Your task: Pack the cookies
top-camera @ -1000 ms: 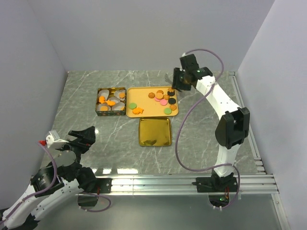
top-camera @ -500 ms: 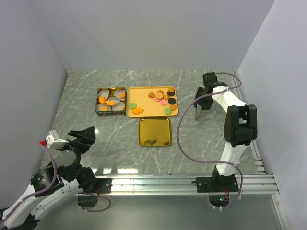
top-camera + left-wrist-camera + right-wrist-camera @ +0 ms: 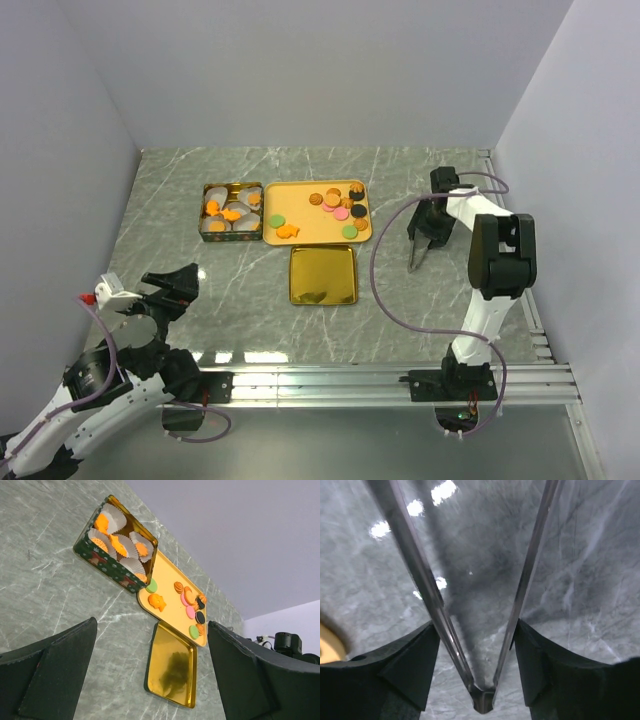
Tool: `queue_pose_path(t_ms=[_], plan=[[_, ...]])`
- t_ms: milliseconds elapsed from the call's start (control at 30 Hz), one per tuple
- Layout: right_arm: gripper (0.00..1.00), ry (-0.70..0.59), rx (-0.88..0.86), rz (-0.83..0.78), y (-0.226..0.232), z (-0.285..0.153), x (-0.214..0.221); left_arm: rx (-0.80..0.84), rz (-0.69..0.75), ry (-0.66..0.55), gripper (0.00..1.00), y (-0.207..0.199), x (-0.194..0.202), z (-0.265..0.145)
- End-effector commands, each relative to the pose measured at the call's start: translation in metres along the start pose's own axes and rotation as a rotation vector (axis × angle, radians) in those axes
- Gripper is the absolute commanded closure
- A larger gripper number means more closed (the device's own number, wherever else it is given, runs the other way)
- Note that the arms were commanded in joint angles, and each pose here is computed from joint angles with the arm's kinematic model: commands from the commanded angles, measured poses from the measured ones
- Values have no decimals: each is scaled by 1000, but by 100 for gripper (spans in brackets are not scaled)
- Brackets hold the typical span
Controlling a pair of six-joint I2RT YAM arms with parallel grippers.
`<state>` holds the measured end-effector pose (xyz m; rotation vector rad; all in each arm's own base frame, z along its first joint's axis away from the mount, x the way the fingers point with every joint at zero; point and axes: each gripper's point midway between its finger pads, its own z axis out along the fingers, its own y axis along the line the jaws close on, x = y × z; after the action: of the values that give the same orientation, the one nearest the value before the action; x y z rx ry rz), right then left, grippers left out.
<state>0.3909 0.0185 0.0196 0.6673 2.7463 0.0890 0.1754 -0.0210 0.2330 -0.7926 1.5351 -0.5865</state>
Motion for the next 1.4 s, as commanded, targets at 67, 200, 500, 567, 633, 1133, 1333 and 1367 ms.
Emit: queue_pose_path(t_ms=[67, 200, 500, 567, 633, 1133, 1333, 1367], plan=[[26, 40, 79, 41, -16, 2, 18, 2, -34, -22, 1, -1, -9, -2], [13, 7, 124, 38, -22, -26, 15, -6, -42, -25, 1, 0, -10, -2], [2, -194, -21, -23, 39, -174, -12, 1, 102, 12, 1, -13, 4, 5], [2, -221, -92, -71, 63, -202, -7, 8, 211, 71, 1, -19, 23, 11], [1, -229, -155, -111, 83, -219, 7, 37, 268, 141, 0, -32, 40, 12], [2, -102, -535, -279, 127, -238, 97, -51, 543, 716, 7, -78, 213, 34], [2, -77, -594, -366, 123, -244, 113, -326, 672, 849, 12, -25, 272, 49], [2, -66, -606, -361, 124, -244, 116, -344, 689, 854, 13, -23, 276, 51]])
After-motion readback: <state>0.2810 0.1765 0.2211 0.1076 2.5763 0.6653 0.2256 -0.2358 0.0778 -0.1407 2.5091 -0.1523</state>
